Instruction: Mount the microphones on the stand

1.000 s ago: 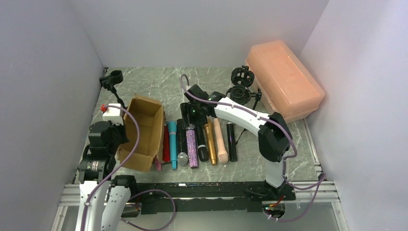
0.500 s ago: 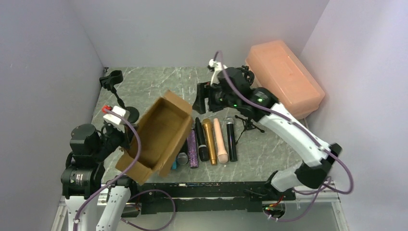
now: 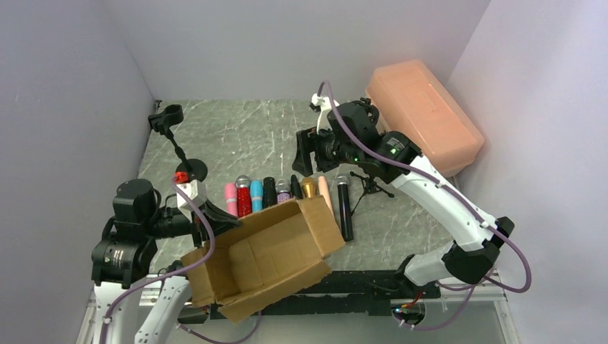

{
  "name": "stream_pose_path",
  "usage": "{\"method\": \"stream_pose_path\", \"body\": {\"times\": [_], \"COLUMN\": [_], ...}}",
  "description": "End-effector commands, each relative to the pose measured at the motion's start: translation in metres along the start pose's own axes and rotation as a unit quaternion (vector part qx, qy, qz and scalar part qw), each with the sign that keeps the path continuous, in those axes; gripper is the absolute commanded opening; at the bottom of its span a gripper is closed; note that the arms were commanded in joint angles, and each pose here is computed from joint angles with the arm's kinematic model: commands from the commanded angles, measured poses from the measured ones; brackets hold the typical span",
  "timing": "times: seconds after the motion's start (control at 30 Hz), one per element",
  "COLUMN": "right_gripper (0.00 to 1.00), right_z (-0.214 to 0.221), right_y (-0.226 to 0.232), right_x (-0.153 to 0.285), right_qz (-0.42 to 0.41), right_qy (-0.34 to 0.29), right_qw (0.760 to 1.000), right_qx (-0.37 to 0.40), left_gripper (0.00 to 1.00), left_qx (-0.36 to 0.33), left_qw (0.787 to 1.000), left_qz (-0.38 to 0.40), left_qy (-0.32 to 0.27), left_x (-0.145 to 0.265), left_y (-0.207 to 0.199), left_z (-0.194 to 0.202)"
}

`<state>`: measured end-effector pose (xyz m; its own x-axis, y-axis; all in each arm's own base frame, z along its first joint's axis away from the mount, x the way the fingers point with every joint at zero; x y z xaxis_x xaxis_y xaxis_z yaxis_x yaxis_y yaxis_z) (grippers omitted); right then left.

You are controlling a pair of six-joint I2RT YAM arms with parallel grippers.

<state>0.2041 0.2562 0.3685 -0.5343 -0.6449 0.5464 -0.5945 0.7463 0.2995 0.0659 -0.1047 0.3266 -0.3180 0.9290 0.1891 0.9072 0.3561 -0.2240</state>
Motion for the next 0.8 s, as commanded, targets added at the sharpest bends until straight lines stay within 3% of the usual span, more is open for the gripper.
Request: {"method": "stream_pose_path", "body": {"times": [0.0,0.1,0.2,0.3,0.47,0.63,0.77], "right_gripper": [0.73,0.73,0.73,0.73,0.72,0.72,0.72], "right_z": [0.007,0.008,0.006,0.003,-0.006,-0.021,-0.030], "right_y": [-0.003,-0.004,-0.008,-0.013,-0.019,-0.021,-0.023], "right_x": [-0.005,-0.002,0.002,0.007,0.025,0.055,0.075], "right_qz": [-0.002,-0.002,0.013,0.037,0.065,0.083,0.091], "right_qy": [0.004,-0.005,-0.010,-0.024,-0.081,-0.147,-0.188], "right_qw": [1.000,1.000,1.000,0.999,0.995,0.985,0.977], "right_qx": [0.009,0.018,0.022,0.018,-0.006,-0.021,-0.034], "left_gripper": [0.02,0.12,0.00,0.00,0.00,0.00,0.00], "left_qx": [-0.011,0.000,-0.012,-0.059,-0.101,-0.182,-0.234], "left_qw": [0.997,0.998,0.999,0.990,0.977,0.951,0.939], "left_qz": [0.074,0.065,-0.050,-0.131,-0.186,-0.246,-0.250], "left_qy": [-0.017,0.013,-0.002,-0.012,-0.022,-0.048,-0.005], "left_x": [-0.013,-0.021,-0.024,-0.020,-0.024,-0.039,-0.061], "left_y": [-0.008,-0.001,0.027,0.048,0.075,0.118,0.155], "left_z": [-0.021,-0.014,-0.021,-0.042,-0.079,-0.108,-0.122]}}
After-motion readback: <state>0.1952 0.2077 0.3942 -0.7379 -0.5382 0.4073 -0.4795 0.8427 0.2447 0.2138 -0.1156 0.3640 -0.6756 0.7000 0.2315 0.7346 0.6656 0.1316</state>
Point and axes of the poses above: each gripper's point midway between its finger pads, its own x axis back along the fingers, its own y axis along the line the jaws close on, z = x × y, the point moved 6 cm from there along x, back along the fingers, and after that the axes turned 3 degrees about x, right-handed, at the moved point
